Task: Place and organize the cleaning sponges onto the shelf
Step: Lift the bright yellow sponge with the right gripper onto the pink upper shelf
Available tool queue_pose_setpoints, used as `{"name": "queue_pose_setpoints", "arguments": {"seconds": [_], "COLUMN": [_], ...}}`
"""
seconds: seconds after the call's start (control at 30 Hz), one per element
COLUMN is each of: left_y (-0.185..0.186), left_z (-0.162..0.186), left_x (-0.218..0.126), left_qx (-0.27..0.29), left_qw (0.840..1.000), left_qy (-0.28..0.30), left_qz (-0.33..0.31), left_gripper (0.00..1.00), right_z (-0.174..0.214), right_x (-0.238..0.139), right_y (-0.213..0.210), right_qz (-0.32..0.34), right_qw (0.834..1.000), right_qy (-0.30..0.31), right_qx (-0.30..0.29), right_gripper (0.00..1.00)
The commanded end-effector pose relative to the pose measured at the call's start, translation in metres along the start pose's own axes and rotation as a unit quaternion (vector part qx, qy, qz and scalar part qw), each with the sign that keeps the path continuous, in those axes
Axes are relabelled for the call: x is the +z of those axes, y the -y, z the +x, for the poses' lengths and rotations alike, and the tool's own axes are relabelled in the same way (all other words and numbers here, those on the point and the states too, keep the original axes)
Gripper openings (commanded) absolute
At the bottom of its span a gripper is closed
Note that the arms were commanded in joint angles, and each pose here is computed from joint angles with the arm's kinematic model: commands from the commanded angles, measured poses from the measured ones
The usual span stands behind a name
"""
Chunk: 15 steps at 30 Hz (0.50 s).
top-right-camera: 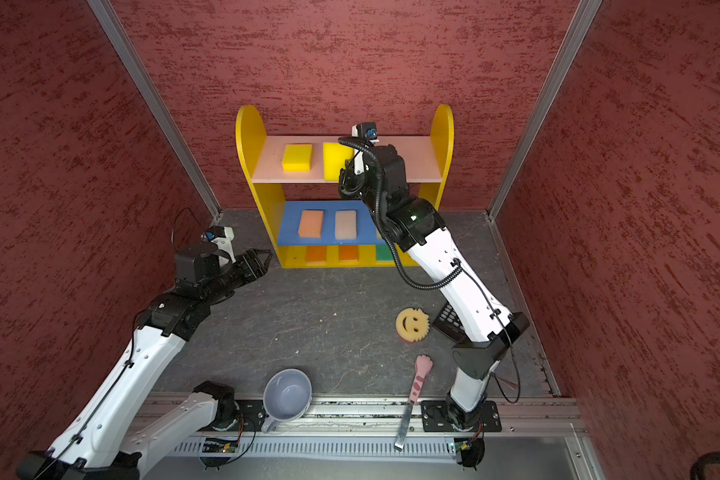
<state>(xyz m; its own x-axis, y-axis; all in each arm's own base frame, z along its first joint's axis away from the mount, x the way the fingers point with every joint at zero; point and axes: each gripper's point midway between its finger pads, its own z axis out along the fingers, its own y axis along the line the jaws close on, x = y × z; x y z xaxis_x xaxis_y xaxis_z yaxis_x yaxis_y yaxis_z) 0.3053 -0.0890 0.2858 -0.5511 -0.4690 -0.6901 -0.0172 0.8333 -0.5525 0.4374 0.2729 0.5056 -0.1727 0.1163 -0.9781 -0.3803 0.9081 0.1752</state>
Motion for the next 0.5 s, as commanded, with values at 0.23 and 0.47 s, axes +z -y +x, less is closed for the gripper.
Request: {"name": "queue_pose_setpoints", "arguments": {"seconds": [0.23, 0.47], "left_y": [-0.005, -0.009], "left_z": [-0.001, 0.002], "left_x": [0.01, 0.022], "left_qx": [-0.003, -0.009], "left_qw": [1.0, 0.999], "left_qy": [-0.012, -0.024], "left_qz": [-0.016, -0.023], "left_gripper": [0.68, 0.68], "right_z": [0.029, 0.042], "right_x": [0.057, 0.07], "right_y": [0.016, 0.027], "right_qz": [-0.016, -0.024], "right_qw": [0.998, 0.997], "right_qy": [-0.058, -0.075], "right_qx": [0.001, 0.019], "right_gripper": [0.0, 0.0]}}
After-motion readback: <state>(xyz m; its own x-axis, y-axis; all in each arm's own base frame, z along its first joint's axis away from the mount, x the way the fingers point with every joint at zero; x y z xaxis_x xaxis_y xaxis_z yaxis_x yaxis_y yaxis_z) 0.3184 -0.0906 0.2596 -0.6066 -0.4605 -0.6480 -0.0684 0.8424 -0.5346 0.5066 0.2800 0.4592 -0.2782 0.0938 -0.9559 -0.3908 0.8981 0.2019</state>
